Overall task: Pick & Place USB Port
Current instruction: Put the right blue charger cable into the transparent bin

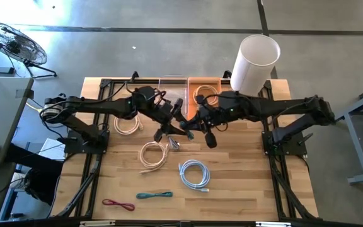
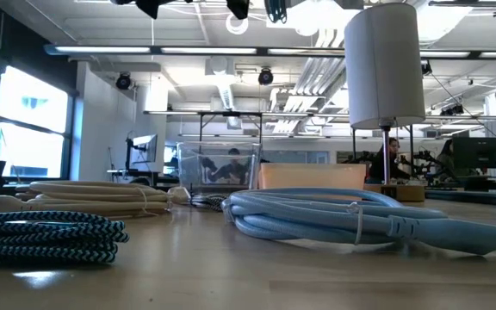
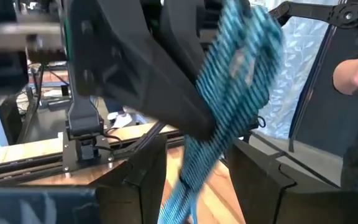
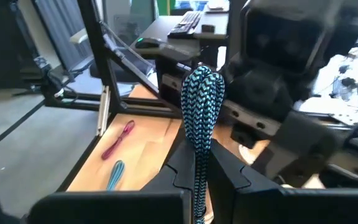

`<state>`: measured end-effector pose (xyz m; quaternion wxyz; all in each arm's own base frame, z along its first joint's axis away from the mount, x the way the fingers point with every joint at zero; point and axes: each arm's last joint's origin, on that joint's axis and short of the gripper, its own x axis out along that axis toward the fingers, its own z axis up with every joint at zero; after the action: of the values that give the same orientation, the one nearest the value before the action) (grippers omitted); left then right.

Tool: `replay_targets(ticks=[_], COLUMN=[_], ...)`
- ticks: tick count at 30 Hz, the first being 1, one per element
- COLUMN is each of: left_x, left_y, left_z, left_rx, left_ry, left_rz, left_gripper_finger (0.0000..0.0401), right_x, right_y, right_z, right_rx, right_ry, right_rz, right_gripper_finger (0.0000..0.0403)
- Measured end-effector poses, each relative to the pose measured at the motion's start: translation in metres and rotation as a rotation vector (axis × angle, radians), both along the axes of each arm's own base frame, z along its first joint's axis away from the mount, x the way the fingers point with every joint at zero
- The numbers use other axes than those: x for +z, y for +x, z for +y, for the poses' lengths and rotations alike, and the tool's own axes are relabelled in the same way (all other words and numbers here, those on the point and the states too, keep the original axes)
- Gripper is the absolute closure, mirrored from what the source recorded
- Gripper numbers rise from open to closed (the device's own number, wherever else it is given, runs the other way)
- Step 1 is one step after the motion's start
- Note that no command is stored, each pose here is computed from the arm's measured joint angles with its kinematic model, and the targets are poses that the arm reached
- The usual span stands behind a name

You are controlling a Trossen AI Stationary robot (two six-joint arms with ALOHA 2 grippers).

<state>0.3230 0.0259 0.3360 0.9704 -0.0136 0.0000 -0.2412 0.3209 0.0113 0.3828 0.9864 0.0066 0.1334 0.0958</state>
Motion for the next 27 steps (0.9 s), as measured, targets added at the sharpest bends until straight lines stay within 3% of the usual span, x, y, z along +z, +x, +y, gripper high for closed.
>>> replay_targets(ticks=[12, 16, 19, 27], left_x=[-0.004, -0.006, -0.007, -0.008], left_y=[0.001, 0.001, 0.0, 0.0], left_z=[0.0, 0.0, 0.004, 0.009], left_rx=[-0.023, -0.018, -0.008, 0.032], left_ry=[0.019, 0.056, 0.09, 0.105], left_rz=[0.023, 0.016, 0.006, 0.019], left_gripper_finger=[0.0242, 0.0296, 0.0373, 0.0378], right_x=[0.008, 0.01, 0.009, 0.018], right_y=[0.003, 0.003, 0.003, -0.001], right_z=[-0.002, -0.002, -0.002, -0.002], right_rx=[-0.003, -0.002, -0.003, -0.025], right_ry=[-0.007, -0.007, -0.007, 0.003], right_rz=[-0.044, -0.05, -0.047, -0.101], right_gripper_finger=[0.0393, 0.0389, 0.0362, 0.0281])
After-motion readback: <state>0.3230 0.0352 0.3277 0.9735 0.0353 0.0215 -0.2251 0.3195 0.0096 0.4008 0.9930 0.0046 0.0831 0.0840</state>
